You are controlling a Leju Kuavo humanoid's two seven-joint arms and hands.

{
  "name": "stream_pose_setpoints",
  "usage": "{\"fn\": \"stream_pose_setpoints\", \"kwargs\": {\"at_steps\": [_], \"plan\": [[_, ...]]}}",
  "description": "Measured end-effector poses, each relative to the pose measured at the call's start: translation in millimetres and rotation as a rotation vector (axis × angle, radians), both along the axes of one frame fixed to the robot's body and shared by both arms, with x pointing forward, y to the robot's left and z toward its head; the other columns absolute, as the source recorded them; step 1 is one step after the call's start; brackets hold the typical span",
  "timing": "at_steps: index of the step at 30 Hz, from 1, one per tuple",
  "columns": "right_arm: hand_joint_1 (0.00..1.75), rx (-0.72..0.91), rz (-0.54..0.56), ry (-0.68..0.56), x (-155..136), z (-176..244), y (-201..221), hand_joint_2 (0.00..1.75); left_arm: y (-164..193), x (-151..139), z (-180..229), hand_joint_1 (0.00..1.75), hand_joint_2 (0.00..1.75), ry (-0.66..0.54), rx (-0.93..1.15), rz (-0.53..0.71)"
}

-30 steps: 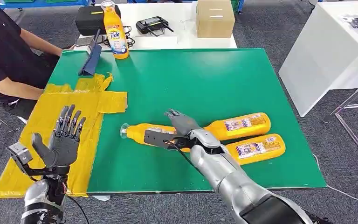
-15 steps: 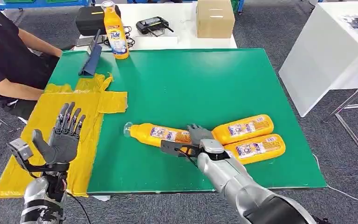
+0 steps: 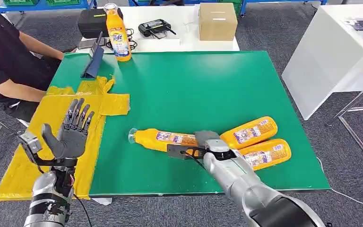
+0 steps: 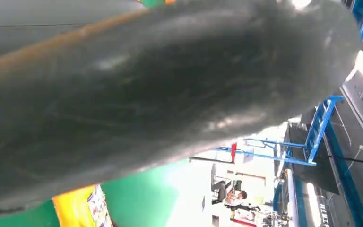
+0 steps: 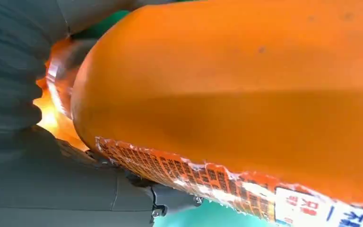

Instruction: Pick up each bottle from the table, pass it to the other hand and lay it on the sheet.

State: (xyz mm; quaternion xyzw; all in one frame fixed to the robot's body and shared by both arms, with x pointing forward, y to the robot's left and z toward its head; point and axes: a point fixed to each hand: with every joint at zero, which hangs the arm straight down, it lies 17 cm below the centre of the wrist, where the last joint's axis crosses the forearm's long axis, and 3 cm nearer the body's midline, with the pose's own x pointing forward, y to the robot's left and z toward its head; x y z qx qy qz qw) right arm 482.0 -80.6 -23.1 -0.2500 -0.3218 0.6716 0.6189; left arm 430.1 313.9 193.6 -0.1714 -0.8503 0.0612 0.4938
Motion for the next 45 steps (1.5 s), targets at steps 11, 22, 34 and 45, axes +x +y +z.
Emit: {"fn": "stream_pose_setpoints", "kwargs": {"at_steps": [11, 22, 34, 45], "plan": [[1.75, 0.051, 0.001, -0.069, 10, 8, 3, 1.75, 1, -1, 0, 0.00, 0.00, -0.006, -0.004, 0.001], [1.75, 0.500, -0.077, -0.298, 25, 33, 17, 1.75, -9, -9, -13, 0.00, 0.00, 0.011, -0.005, -0.033], [1.75, 0.684, -0.210, -0.338, 36, 45, -2, 1.75, -23, -17, -35, 0.00, 0.00, 0.062, 0.002, -0.068], [1.75, 0.918, -0.229, -0.452, 43, 82, 0, 1.75, -31, -24, -48, 0.00, 1.75, 0.099, -0.007, -0.089]]}}
